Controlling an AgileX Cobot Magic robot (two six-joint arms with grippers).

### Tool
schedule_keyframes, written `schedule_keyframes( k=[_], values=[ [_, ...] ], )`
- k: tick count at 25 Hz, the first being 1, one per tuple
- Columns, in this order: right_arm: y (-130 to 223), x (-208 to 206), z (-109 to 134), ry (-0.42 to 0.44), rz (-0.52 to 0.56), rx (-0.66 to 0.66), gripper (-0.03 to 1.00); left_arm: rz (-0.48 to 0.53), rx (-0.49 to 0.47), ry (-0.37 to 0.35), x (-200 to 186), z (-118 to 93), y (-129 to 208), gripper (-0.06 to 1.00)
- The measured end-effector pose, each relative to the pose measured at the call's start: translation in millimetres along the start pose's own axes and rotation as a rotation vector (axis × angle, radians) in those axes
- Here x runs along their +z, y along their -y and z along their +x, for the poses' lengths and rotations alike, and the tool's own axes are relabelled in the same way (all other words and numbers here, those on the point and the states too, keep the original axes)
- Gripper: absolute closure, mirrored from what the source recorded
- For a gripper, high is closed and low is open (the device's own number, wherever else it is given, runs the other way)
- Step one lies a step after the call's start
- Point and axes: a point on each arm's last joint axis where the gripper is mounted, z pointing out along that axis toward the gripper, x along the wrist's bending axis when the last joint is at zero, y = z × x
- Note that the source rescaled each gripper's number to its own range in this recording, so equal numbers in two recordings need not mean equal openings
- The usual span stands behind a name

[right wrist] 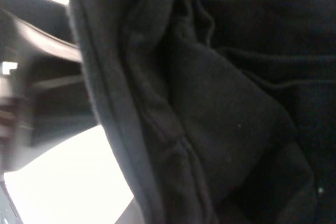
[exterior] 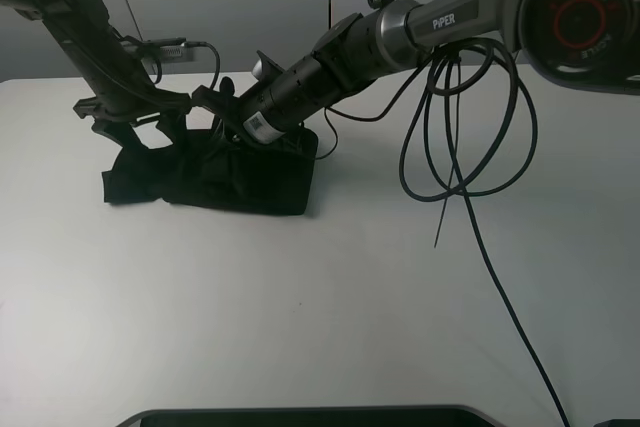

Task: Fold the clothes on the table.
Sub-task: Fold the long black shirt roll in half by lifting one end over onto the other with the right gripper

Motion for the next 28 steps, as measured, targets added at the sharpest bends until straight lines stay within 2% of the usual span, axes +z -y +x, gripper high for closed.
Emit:
schedule_keyframes(
  k=[5, 7, 9, 10, 12, 13, 17, 20, 22, 25, 28],
  values=[
    [0, 0, 0, 0.000, 0.000, -0.001, 0.80, -0.077, 0.002, 0.029, -48, -3, -24, -0.01],
    [0, 0, 0, -0.001, 0.002, -0.001, 0.74, -0.108, 0.013, 0.034, -68, -5, -33, -0.01],
    [1, 0, 1, -0.015, 0.016, -0.006, 0.55, -0.153, 0.024, 0.045, -89, -9, -42, -0.01],
    [2, 0, 3, -0.036, 0.027, -0.017, 0.42, -0.170, 0.029, 0.048, -97, -10, -45, -0.01],
    [4, -1, 9, -0.095, 0.045, -0.031, 0.09, -0.210, 0.036, 0.066, -114, -14, -50, -0.01],
    [4, -1, 12, -0.129, 0.043, -0.035, 0.02, -0.228, 0.039, 0.075, -121, -16, -52, -0.01],
    [3, -3, 23, -0.257, 0.027, -0.062, -0.03, -0.257, 0.045, 0.090, -132, -19, -54, -0.01],
    [2, -7, 27, -0.266, 0.011, -0.125, -0.03, -0.255, 0.058, 0.091, -133, -20, -54, -0.01],
    [1, -12, 30, -0.225, -0.006, -0.189, -0.03, -0.254, 0.065, 0.090, -133, -20, -54, -0.01],
    [-3, -28, 40, -0.114, -0.044, -0.328, -0.03, -0.255, 0.069, 0.090, -133, -20, -54, -0.01],
    [-5, -52, 50, 0.051, -0.050, -0.486, -0.03, -0.257, 0.083, 0.095, -133, -20, -54, -0.01]
  ],
)
